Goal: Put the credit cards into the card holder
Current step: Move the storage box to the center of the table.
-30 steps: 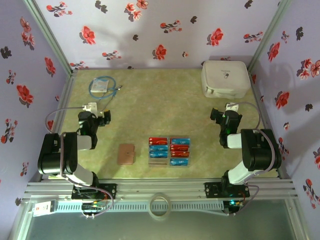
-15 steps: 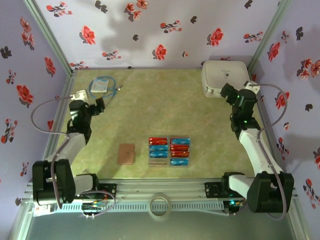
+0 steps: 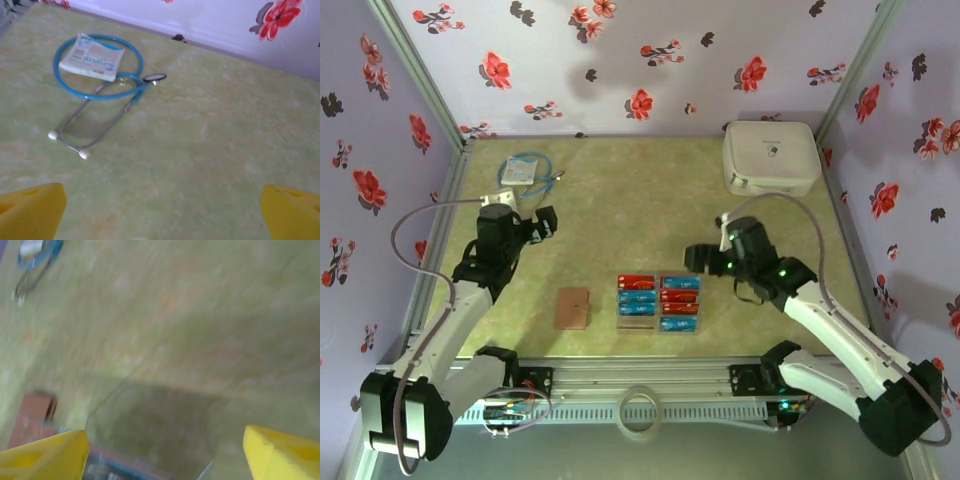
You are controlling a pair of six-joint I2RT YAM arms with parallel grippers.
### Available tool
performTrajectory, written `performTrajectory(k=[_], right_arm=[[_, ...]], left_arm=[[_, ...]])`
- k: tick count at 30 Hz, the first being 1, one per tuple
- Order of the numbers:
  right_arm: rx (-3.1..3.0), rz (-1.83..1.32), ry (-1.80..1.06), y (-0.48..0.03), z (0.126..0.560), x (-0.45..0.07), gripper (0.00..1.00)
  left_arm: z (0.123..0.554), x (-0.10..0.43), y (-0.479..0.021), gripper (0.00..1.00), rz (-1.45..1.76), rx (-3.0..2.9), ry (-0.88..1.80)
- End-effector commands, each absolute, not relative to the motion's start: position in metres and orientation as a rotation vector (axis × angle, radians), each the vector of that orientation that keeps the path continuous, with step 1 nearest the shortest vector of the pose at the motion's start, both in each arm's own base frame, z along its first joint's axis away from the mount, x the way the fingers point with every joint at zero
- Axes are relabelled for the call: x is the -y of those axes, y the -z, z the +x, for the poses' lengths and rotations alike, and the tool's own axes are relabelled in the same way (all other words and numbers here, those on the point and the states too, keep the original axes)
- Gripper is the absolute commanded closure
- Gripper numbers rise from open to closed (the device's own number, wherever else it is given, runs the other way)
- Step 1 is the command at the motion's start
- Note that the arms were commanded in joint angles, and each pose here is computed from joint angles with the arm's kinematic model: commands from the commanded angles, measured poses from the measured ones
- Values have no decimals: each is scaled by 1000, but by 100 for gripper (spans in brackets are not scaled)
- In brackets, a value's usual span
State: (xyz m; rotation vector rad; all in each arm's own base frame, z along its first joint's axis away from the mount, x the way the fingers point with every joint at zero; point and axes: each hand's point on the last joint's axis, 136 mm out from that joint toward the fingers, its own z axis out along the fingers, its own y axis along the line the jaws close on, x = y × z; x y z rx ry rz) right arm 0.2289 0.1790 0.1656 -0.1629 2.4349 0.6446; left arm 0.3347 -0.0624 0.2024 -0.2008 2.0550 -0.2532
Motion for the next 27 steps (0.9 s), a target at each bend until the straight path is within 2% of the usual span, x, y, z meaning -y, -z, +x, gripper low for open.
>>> performTrajectory(k=[1,12,18,27], right_arm=[[-2569,-195,-651,-138,189,-189,22],[-2667,-499,-594,-112,123,-227,27],[-2703,-551,-635,-96,99,-250,31],[-2732,-625,-661,-74,71,-285,31]], left_arm=[[325,67,-188,0,-240,-2113,267],[335,85,-181,0,-188,-2170,262],[339,87,-177,0,-187,-2177,257],[344,90,-175,0,-185,-2186,255]])
